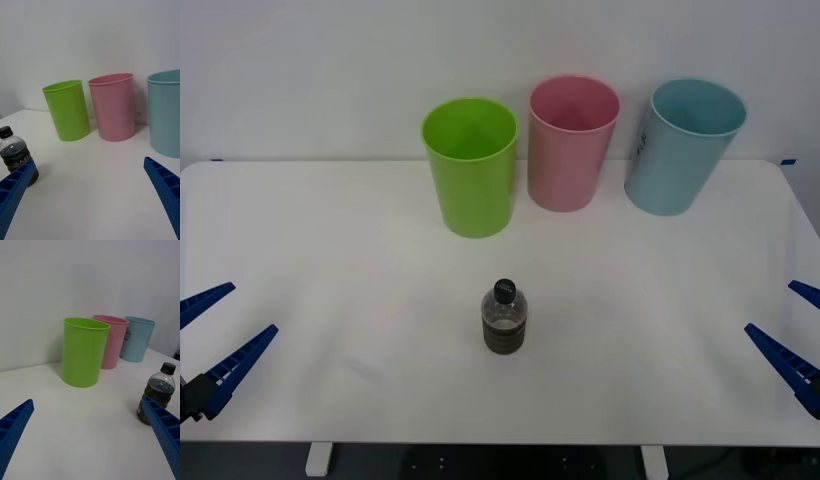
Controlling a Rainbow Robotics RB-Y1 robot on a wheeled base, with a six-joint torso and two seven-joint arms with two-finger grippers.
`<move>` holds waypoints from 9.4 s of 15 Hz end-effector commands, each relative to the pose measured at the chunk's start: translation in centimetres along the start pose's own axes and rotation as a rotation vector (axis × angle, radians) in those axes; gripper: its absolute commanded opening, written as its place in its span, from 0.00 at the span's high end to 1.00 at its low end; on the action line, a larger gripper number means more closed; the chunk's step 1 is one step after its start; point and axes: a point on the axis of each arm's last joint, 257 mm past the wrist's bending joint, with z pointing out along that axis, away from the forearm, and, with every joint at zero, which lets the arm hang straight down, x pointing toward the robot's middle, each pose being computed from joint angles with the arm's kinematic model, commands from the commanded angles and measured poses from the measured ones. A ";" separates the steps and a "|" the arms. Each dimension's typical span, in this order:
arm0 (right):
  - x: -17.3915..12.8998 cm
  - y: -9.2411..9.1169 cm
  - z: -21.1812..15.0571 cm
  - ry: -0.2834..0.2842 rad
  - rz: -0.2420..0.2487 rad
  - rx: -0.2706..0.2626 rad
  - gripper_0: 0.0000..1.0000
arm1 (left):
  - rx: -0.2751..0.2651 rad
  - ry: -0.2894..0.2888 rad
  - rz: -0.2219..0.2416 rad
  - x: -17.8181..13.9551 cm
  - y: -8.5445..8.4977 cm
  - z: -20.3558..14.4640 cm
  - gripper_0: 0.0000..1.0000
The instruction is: Grasp the object on the table and drop it into the matching bin: aluminum can to the light blue bin, PET bottle to the pink bin.
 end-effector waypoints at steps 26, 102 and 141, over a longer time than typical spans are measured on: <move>10.1 7.4 9.4 0.050 -0.064 -0.248 0.00 | 0.000 0.000 0.000 0.0 0.0 0.0 0.00; 5.1 15.8 23.7 0.064 -0.008 -0.200 1.00 | 0.000 0.000 0.000 0.0 0.0 0.0 0.00; -16.3 -2.6 41.7 -0.078 -0.093 0.033 1.00 | 0.000 0.000 0.000 0.0 0.0 0.0 0.00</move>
